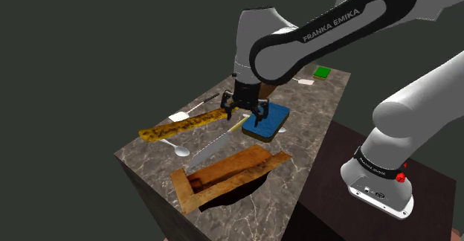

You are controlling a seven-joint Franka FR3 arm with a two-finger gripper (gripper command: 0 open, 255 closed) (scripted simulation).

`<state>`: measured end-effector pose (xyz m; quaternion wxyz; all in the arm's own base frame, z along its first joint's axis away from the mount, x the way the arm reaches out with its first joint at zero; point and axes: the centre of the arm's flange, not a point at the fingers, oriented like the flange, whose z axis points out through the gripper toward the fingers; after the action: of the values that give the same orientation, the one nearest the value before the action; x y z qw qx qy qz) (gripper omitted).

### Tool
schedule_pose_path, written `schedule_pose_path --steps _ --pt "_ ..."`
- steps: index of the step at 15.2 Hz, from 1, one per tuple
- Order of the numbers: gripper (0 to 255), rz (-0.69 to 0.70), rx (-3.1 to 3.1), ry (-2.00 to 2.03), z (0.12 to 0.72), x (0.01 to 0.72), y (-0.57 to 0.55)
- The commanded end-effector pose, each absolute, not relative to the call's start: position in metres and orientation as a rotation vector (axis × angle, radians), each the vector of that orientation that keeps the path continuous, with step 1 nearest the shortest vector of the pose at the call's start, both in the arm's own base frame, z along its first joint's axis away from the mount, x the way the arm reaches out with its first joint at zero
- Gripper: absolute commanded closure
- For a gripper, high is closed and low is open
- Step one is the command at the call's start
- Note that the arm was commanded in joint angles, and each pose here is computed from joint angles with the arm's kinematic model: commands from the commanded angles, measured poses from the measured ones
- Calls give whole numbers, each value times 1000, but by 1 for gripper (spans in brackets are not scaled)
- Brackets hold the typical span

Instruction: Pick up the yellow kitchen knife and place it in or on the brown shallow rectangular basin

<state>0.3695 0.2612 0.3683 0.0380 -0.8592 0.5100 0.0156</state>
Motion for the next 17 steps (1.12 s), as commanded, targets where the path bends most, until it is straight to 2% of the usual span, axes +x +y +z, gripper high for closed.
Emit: schedule_pose_path --steps 1,6,17 --pt "0 62 -2553 1686 349 380 277" --pt "0 90 -2360 1940 304 416 301" --pt "0 90 -2360 1940 264 416 305"
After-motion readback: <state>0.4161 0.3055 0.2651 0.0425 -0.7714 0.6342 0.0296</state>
